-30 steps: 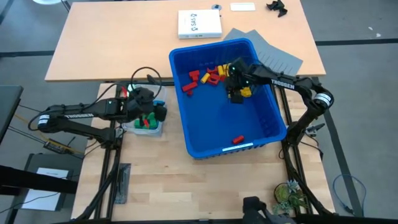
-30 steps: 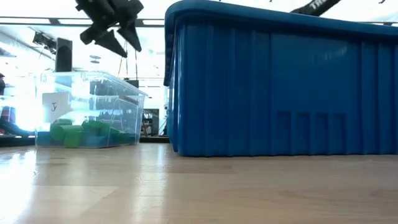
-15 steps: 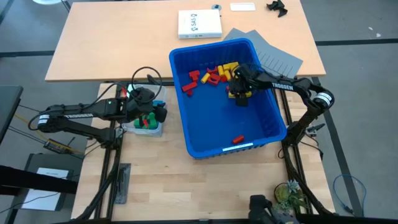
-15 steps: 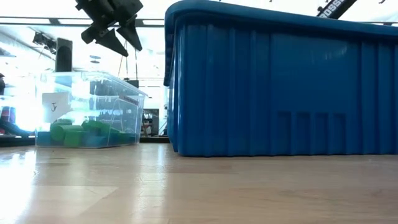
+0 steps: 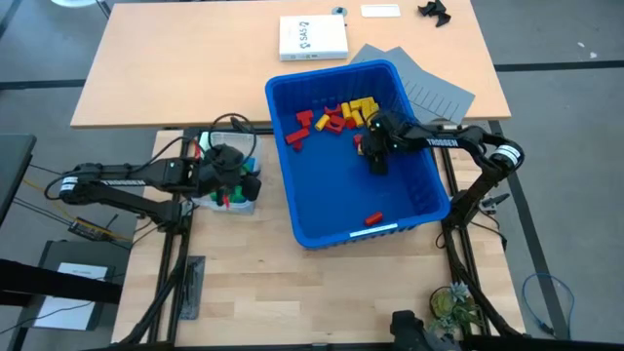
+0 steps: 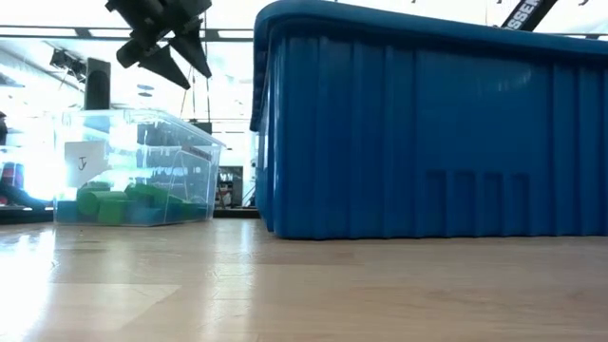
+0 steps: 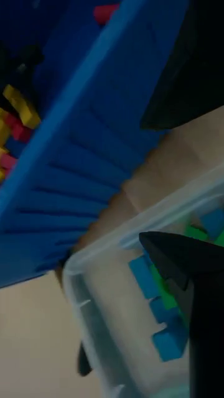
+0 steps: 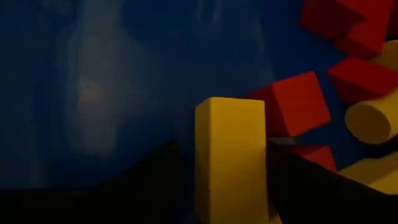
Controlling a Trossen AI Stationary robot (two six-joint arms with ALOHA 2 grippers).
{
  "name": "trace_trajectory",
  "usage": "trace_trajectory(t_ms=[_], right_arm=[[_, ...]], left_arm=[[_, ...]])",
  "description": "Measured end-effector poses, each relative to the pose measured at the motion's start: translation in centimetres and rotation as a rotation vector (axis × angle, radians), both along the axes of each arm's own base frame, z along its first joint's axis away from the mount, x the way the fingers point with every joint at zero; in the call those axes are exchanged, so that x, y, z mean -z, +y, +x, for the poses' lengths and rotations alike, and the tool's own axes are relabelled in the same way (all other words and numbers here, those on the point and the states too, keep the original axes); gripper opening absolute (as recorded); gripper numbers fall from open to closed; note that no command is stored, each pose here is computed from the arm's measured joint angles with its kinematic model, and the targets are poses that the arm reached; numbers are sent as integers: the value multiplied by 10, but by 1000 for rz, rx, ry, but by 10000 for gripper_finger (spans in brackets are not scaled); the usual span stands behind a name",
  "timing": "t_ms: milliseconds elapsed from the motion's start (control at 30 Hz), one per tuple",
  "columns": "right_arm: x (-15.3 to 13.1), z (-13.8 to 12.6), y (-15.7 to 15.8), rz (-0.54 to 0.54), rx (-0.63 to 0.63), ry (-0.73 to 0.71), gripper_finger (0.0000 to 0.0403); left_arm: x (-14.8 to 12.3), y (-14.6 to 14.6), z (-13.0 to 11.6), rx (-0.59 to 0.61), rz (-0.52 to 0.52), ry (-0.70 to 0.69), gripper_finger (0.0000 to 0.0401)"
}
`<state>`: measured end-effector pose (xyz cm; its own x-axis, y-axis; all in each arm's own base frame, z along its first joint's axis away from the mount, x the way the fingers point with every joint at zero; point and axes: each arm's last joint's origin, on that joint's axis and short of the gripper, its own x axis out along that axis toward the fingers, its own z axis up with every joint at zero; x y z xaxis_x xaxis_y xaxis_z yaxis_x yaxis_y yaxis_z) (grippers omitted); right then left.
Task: Sort blocks
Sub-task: Put the yellow block into the transparent bin
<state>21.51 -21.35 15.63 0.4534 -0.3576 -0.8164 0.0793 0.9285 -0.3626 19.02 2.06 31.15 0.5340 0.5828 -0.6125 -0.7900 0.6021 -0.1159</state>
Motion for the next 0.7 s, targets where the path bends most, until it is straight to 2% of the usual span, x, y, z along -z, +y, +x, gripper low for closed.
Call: trace_trajectory(t_ms=[133, 200, 300, 333, 500, 633, 700], right_arm=[[7, -4, 4, 29, 10, 11, 217], [8, -5, 5, 44, 22, 9, 193], [8, -5, 6, 58, 48, -3, 132], [8, -4, 6, 61, 54, -6, 127], [-1, -3, 6, 62, 63, -3, 127], [-32, 1, 8, 25, 83, -80, 127], [-48, 1, 13, 24, 84, -116, 127]], left_arm=[[12, -4, -1, -18, -47, 9, 286], [16, -6, -2, -17, -79, 12, 286], [25, -8, -2, -26, -125, 25, 286], [28, -9, -2, -33, -136, 27, 286], [35, -10, -8, -106, -187, 44, 286], [38, -10, -12, -163, -233, 58, 287], [39, -11, -13, -152, -271, 68, 287]])
